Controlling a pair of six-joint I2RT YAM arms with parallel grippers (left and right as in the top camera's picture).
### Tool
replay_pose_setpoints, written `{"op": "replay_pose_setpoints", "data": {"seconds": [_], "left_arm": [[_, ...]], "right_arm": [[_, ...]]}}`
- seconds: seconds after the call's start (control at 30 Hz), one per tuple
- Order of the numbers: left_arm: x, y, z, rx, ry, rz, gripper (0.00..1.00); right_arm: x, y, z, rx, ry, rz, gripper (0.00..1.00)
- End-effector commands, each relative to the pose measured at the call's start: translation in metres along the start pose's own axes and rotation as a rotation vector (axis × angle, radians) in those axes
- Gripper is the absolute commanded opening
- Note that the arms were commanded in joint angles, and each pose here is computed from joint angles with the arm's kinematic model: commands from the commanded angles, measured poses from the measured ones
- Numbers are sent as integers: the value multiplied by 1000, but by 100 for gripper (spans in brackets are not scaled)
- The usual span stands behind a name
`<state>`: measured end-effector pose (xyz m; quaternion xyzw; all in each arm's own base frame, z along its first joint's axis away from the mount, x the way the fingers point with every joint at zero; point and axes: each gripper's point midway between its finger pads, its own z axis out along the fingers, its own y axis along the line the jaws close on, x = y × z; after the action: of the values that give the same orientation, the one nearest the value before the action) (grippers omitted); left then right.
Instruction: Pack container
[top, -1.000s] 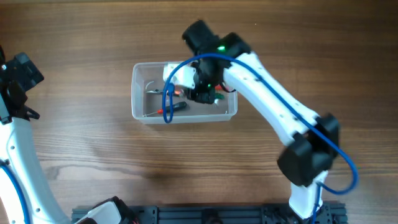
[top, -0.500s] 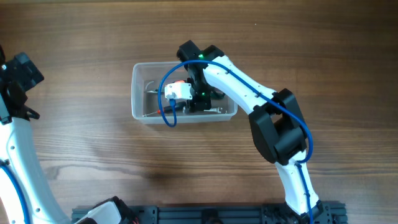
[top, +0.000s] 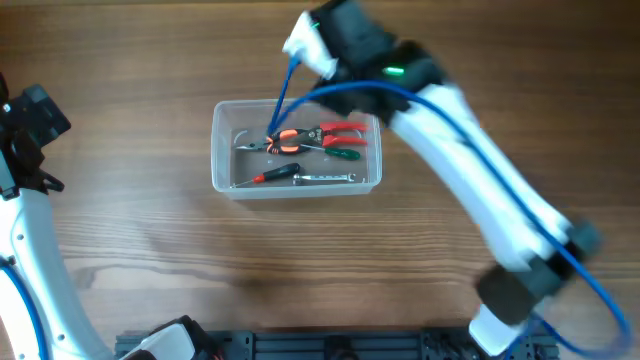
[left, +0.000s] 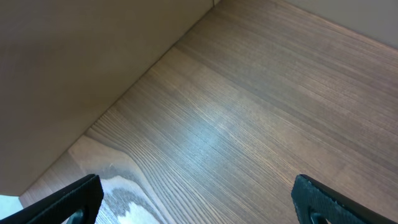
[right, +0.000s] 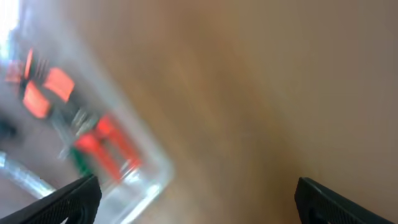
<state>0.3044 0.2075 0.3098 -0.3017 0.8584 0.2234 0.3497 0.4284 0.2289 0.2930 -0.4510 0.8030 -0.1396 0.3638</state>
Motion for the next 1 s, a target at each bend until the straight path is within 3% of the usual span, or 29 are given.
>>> {"op": "replay_pose_setpoints", "data": {"seconds": [0.0, 0.1, 0.2, 0.3, 0.33, 0.43, 0.57, 0.77, 0.97], "left_arm": [[1, 3, 2, -14, 6, -15, 100], [1, 3, 2, -14, 6, -15, 100], [1, 3, 2, -14, 6, -15, 100], [1, 3, 2, -14, 6, -15, 100], [1, 3, 2, -14, 6, -15, 100], [1, 3, 2, -14, 6, -15, 100], [1, 3, 2, -14, 6, -15, 100], [1, 3, 2, -14, 6, -15, 100], [1, 3, 2, -14, 6, -15, 100]], "right_arm": [[1, -58, -75, 140, -119, 173, 100], [5, -68, -113, 160, -180, 198, 100], [-5, -54, -128, 62, -263, 188, 100], [11, -33, -125, -27, -195, 171, 100], [12, -23, -125, -94, -189, 302, 100], [12, -39, -135, -42, -213, 507, 100], [19, -74, -174, 102, -300, 499, 100], [78, -85, -264, 187, -359, 594, 100], [140, -95, -295, 254, -383, 754, 100]]}}
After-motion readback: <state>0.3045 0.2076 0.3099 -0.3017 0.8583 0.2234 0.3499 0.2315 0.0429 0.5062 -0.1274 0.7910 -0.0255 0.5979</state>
